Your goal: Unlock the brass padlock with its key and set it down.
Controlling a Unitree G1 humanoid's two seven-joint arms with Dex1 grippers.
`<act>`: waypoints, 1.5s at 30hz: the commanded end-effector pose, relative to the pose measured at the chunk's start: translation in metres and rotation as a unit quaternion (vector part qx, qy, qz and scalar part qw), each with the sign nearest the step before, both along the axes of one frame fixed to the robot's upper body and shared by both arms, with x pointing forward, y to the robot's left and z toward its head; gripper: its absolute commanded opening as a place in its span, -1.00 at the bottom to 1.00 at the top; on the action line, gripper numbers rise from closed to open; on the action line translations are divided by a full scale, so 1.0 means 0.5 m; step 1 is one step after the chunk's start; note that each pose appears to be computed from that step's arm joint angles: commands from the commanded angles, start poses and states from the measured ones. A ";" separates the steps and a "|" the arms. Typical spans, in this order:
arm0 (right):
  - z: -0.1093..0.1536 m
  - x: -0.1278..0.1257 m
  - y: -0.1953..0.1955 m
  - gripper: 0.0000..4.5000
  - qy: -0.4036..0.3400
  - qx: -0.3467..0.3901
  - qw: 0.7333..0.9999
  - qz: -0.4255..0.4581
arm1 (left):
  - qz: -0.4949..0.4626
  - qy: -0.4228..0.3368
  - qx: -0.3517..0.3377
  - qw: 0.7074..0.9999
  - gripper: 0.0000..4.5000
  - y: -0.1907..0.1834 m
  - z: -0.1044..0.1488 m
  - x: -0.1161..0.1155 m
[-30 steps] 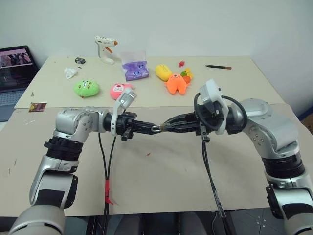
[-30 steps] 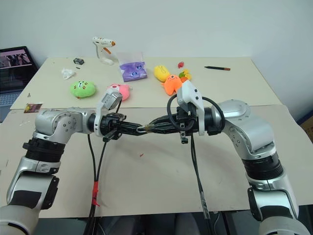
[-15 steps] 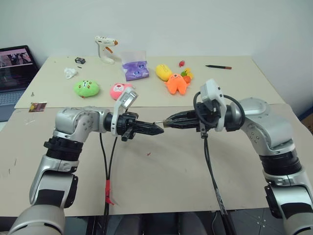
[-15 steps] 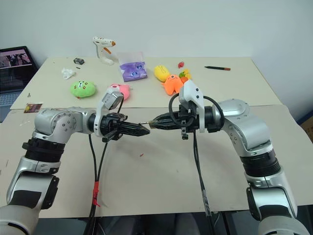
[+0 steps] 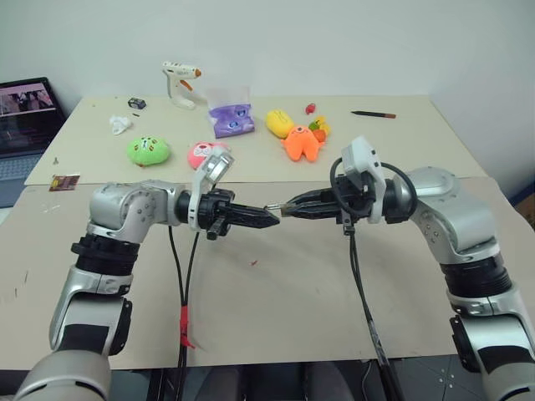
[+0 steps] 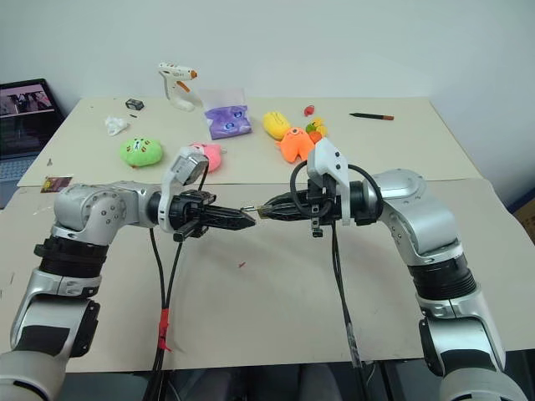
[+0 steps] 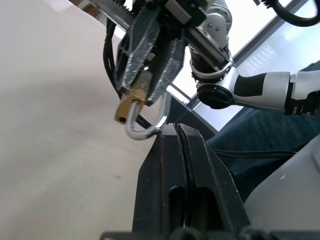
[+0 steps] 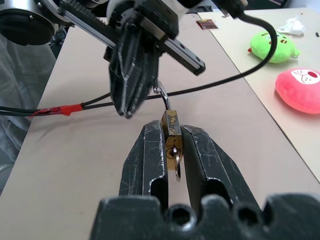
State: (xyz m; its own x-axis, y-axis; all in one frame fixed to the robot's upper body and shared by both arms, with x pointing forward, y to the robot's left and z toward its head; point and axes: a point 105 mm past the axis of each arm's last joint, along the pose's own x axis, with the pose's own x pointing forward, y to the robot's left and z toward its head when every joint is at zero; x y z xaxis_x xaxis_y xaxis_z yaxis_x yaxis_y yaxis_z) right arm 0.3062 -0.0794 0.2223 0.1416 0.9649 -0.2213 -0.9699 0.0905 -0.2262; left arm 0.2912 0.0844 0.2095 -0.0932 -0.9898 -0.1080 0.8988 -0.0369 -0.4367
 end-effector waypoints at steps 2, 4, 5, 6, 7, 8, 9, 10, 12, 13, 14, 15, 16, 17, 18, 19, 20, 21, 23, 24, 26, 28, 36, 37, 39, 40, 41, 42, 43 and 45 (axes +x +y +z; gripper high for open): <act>0.032 -0.002 -0.029 -0.92 -0.004 0.014 1.000 -0.008 | 0.004 -0.049 0.026 0.998 -0.98 0.027 0.000 -0.030; 0.030 0.003 -0.038 -0.92 0.007 0.014 1.000 -0.016 | 0.004 -0.063 0.045 0.997 -0.98 0.038 -0.009 -0.044; 0.028 0.007 -0.044 -0.92 0.017 0.016 0.999 -0.023 | 0.009 -0.069 0.048 0.996 -0.87 0.043 -0.009 -0.048; 0.025 0.013 -0.050 -0.92 0.020 0.016 0.999 -0.032 | 0.024 -0.082 0.049 0.995 -0.75 0.047 -0.006 -0.046; 0.023 0.016 -0.054 -0.92 0.022 0.016 0.999 -0.037 | 0.035 -0.091 0.048 0.994 -0.68 0.049 -0.003 -0.044; 0.019 0.016 -0.056 -0.92 0.028 0.015 0.999 -0.038 | 0.048 -0.094 0.037 0.994 -0.53 0.052 0.007 -0.043; 0.015 0.015 -0.057 -0.92 0.031 0.014 0.999 -0.037 | 0.061 -0.100 0.028 0.993 -0.34 0.054 0.017 -0.042; 0.011 0.014 -0.058 -0.92 0.037 0.014 0.998 -0.038 | 0.071 -0.103 0.020 0.992 -0.23 0.056 0.026 -0.042; -0.002 0.012 -0.059 -0.92 0.054 0.010 0.998 -0.038 | 0.085 -0.112 0.019 0.990 0.09 0.062 0.036 -0.046; -0.013 0.010 -0.060 -0.92 0.068 0.007 0.997 -0.038 | 0.092 -0.119 0.027 0.988 0.27 0.066 0.038 -0.050; -0.025 0.009 -0.063 -0.92 0.081 0.002 0.996 -0.041 | 0.097 -0.126 0.034 0.987 0.41 0.070 0.040 -0.055; -0.038 0.011 -0.065 -0.92 0.095 -0.003 0.994 -0.046 | 0.101 -0.132 0.041 0.985 0.60 0.075 0.042 -0.059; -0.052 0.009 -0.066 -0.92 0.112 -0.008 0.993 -0.045 | 0.108 -0.140 0.053 0.983 0.72 0.083 0.045 -0.064; -0.061 0.006 -0.065 -0.92 0.132 -0.007 0.990 -0.044 | 0.114 -0.152 0.066 0.980 0.89 0.090 0.046 -0.067; -0.067 0.005 -0.063 -0.92 0.157 -0.001 0.987 -0.045 | 0.124 -0.170 0.079 0.974 0.98 0.096 0.049 -0.067; -0.072 0.003 -0.058 -0.92 0.178 0.004 0.983 -0.044 | 0.137 -0.190 0.086 0.968 0.98 0.101 0.053 -0.064; -0.078 -0.003 -0.054 -0.92 0.196 0.003 0.980 -0.038 | 0.151 -0.203 0.088 0.964 0.98 0.105 0.060 -0.059; -0.088 -0.010 -0.051 -0.92 0.213 -0.003 0.977 -0.031 | 0.163 -0.215 0.087 0.959 0.98 0.107 0.066 -0.055; -0.120 -0.021 -0.042 -0.92 0.267 -0.024 0.963 -0.028 | 0.172 -0.242 0.097 0.950 0.98 0.108 0.071 -0.055; -0.139 -0.025 -0.038 -0.92 0.297 -0.037 0.954 -0.029 | 0.170 -0.253 0.105 0.947 0.98 0.105 0.069 -0.058; -0.173 -0.026 -0.026 -0.92 0.357 -0.053 0.932 -0.035 | 0.160 -0.268 0.121 0.942 0.98 0.097 0.059 -0.068; -0.195 -0.023 -0.015 -0.92 0.396 -0.060 0.915 -0.039 | 0.156 -0.278 0.128 0.939 0.98 0.088 0.050 -0.075; -0.230 0.048 0.036 -0.92 0.455 -0.058 0.885 -0.076 | 0.167 -0.328 0.109 0.923 0.98 0.046 0.039 -0.092; -0.232 0.060 0.041 -0.92 0.454 -0.058 0.885 -0.083 | 0.168 -0.333 0.103 0.922 0.98 0.040 0.038 -0.097; -0.236 0.070 0.045 -0.92 0.453 -0.060 0.886 -0.084 | 0.170 -0.335 0.098 0.921 0.98 0.034 0.037 -0.103; -0.243 0.073 0.044 -0.92 0.453 -0.066 0.885 -0.087 | 0.172 -0.341 0.098 0.919 0.98 0.033 0.036 -0.105; -0.262 0.076 0.036 -0.92 0.459 -0.077 0.879 -0.100 | 0.174 -0.360 0.102 0.911 0.98 0.032 0.039 -0.105; -0.275 0.078 0.031 -0.92 0.464 -0.085 0.875 -0.110 | 0.176 -0.374 0.105 0.905 0.98 0.032 0.041 -0.105; -0.292 0.079 0.022 -0.92 0.467 -0.096 0.871 -0.120 | 0.179 -0.378 0.104 0.903 0.98 0.033 0.044 -0.103; -0.311 0.080 0.008 -0.51 0.468 -0.107 0.868 -0.131 | 0.183 -0.379 0.101 0.902 1.00 0.033 0.046 -0.100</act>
